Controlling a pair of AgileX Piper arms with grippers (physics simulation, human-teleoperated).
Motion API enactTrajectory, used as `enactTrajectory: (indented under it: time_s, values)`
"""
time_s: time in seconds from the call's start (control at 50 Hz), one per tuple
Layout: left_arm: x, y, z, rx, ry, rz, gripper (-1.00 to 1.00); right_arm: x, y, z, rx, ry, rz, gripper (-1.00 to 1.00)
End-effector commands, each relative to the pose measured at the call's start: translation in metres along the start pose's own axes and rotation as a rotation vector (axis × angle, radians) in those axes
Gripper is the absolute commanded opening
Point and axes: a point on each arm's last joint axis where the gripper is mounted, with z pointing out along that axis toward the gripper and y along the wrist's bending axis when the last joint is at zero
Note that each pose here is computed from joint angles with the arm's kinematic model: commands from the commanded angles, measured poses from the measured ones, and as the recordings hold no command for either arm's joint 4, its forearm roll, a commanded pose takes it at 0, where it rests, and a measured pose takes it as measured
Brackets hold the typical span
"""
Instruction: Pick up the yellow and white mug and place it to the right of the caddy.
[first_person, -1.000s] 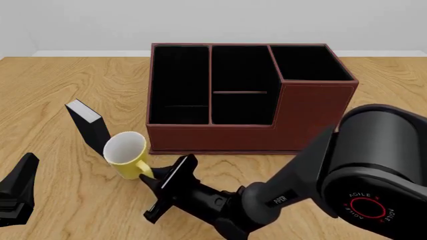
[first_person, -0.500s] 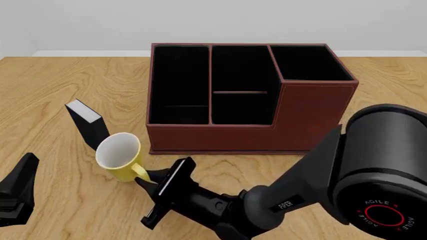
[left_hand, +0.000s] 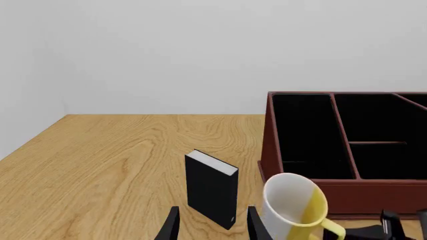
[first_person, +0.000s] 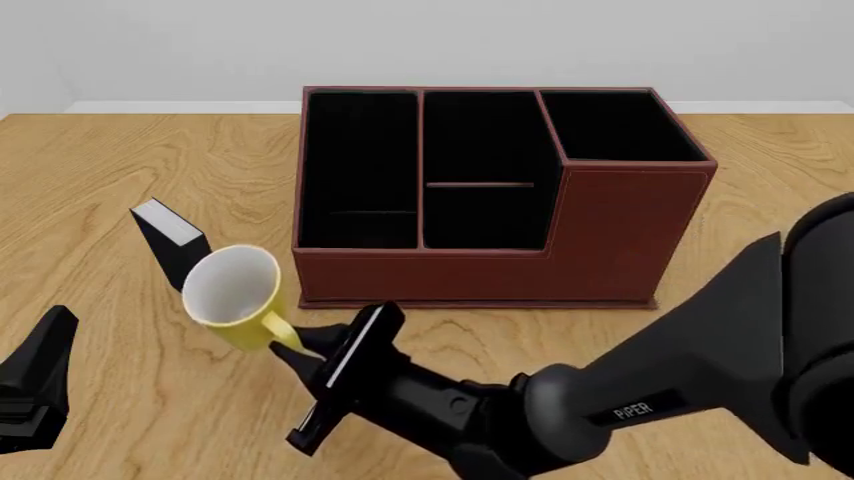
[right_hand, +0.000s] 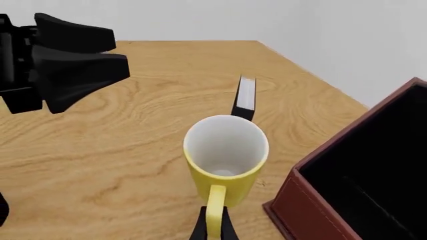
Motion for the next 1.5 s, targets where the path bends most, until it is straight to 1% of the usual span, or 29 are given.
enactTrajectory:
  time_s: [0.02,0.3,0.5,0.56,0.68,0.78,0.82,0.88,0.92,1.1,1.2,1.22,1.26,1.5]
  values:
    - [0.000,0.000,0.000,0.000,0.000,0.000,1.00,-0.016,-0.001,-0.009,0.002,-0.029,-0.017,-1.00]
    - [0.000,0.000,0.000,0.000,0.000,0.000,1.00,-0.033,-0.006,-0.024,0.013,-0.059,-0.038,-1.00]
    - [0.000,0.000,0.000,0.000,0.000,0.000,1.00,-0.041,-0.010,-0.032,0.024,-0.072,-0.050,-1.00]
    - [0.000,0.000,0.000,0.000,0.000,0.000,1.00,-0.047,-0.012,-0.037,0.029,-0.082,-0.055,-1.00]
    - [0.000,0.000,0.000,0.000,0.000,0.000,1.00,-0.045,-0.015,-0.040,0.038,-0.079,-0.066,-1.00]
    - [0.000,0.000,0.000,0.000,0.000,0.000,1.00,-0.049,-0.016,-0.044,0.042,-0.085,-0.072,-1.00]
    - [0.000,0.000,0.000,0.000,0.000,0.000,1.00,-0.050,-0.018,-0.046,0.049,-0.090,-0.085,-1.00]
    - [0.000,0.000,0.000,0.000,0.000,0.000,1.00,-0.054,-0.019,-0.048,0.049,-0.093,-0.074,-1.00]
    - [0.000,0.000,0.000,0.000,0.000,0.000,1.00,-0.056,-0.018,-0.050,0.047,-0.097,-0.087,-1.00]
    - [0.000,0.000,0.000,0.000,0.000,0.000,1.00,-0.064,-0.021,-0.058,0.059,-0.111,-0.103,-1.00]
    - [0.000,0.000,0.000,0.000,0.000,0.000,1.00,-0.066,-0.023,-0.062,0.065,-0.117,-0.108,-1.00]
    - [0.000,0.000,0.000,0.000,0.000,0.000,1.00,-0.068,-0.028,-0.067,0.084,-0.126,-0.108,-1.00]
    - [0.000,0.000,0.000,0.000,0.000,0.000,1.00,-0.070,-0.028,-0.066,0.080,-0.124,-0.101,-1.00]
    - [0.000,0.000,0.000,0.000,0.000,0.000,1.00,-0.079,-0.032,-0.077,0.093,-0.137,-0.114,-1.00]
